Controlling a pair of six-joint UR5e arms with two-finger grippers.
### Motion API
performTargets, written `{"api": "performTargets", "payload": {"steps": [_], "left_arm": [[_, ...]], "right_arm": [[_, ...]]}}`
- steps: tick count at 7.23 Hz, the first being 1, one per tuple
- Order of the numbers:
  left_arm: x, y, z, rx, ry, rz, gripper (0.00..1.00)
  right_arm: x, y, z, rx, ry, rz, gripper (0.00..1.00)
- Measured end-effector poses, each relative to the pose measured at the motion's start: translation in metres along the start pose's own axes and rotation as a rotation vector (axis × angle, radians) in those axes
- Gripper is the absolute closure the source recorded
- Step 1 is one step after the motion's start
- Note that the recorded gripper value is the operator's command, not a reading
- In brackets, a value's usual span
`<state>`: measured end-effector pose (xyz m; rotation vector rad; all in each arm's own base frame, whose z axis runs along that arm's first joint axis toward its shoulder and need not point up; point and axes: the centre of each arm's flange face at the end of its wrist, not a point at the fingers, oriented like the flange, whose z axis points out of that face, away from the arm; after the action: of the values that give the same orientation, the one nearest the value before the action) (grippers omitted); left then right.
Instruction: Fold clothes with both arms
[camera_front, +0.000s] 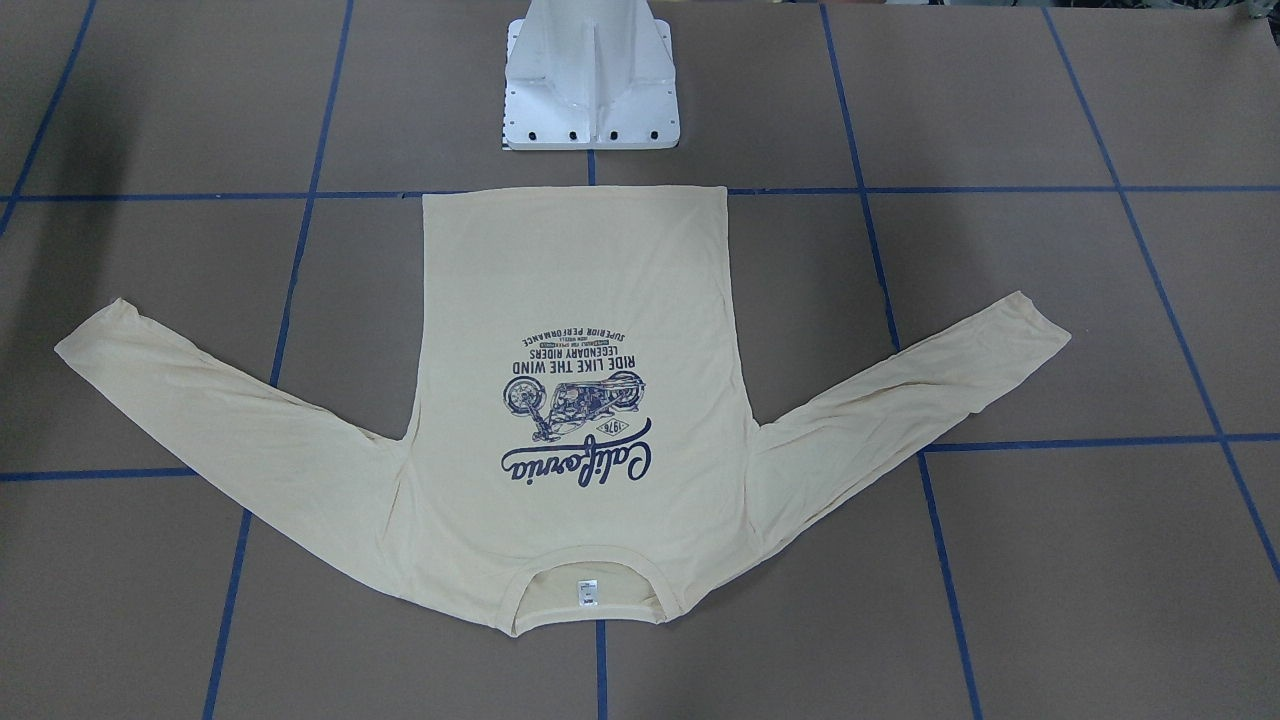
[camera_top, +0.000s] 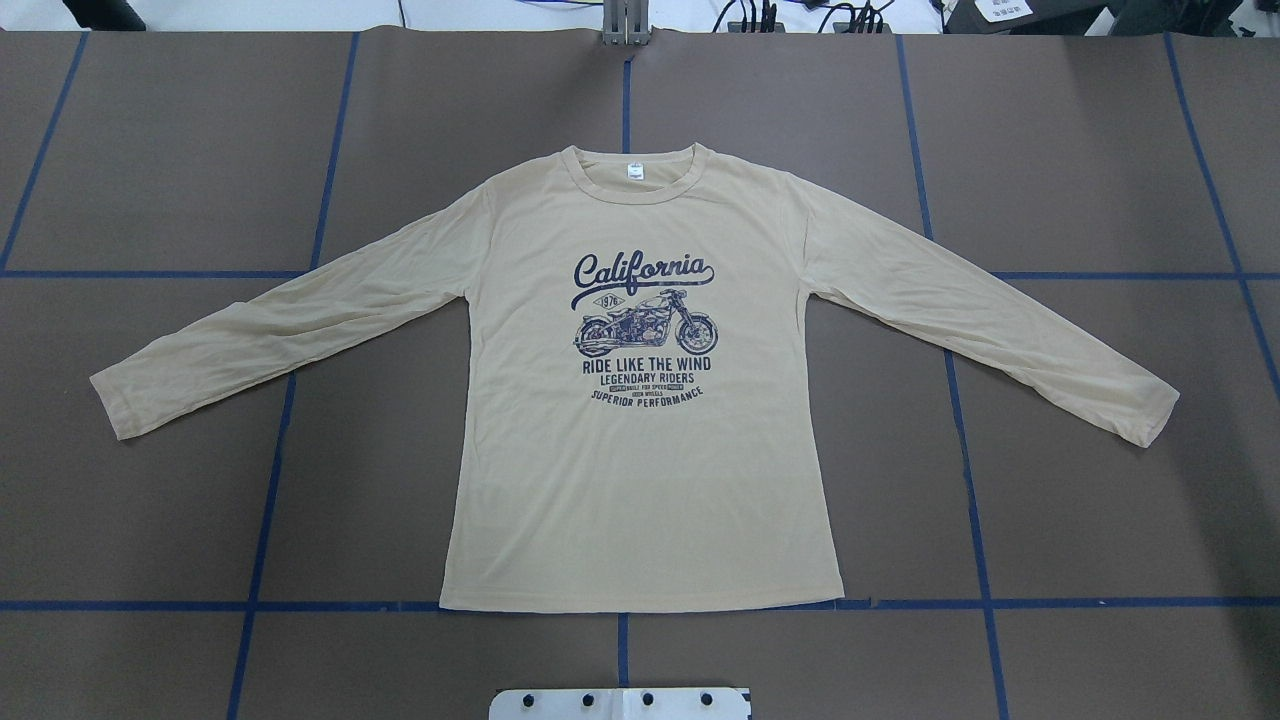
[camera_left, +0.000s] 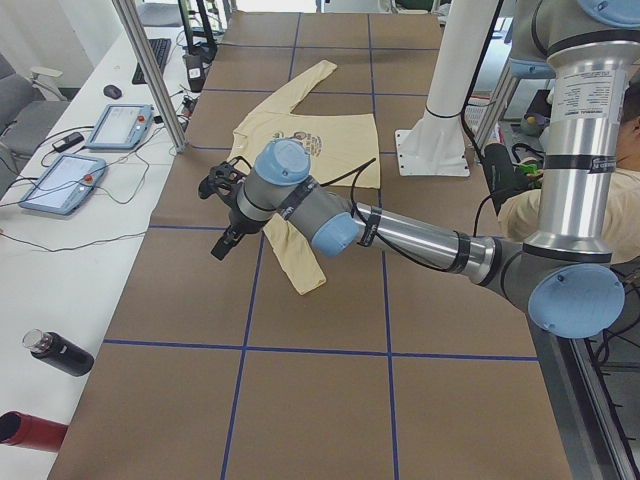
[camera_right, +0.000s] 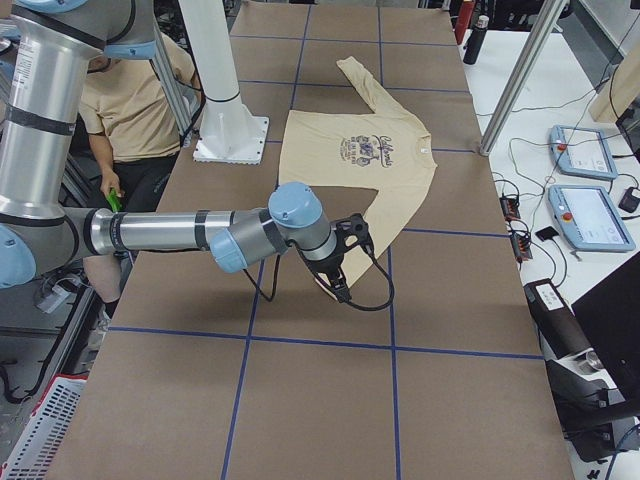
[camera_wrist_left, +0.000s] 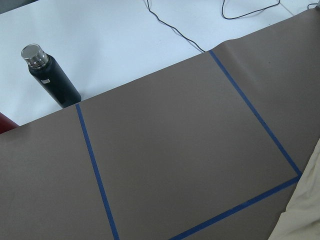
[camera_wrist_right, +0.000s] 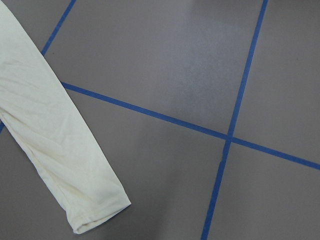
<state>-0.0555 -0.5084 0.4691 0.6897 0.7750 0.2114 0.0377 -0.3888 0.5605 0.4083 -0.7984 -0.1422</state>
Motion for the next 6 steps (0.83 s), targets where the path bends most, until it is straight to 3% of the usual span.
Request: {"api": "performTargets", "payload": {"steps": [3,6], "left_arm": [[0.0,0.002,-0.001,0.002,0.0,0.002,0.0],[0.001,0.002,-0.002,0.004,0.0,0.004,0.0]], "right_arm": [[-0.056,-0.006,0.058,-0.02,0.014,0.217,0.01],[-0.088,0.021,0.141,0.056,0.017,0.328,0.07]]}}
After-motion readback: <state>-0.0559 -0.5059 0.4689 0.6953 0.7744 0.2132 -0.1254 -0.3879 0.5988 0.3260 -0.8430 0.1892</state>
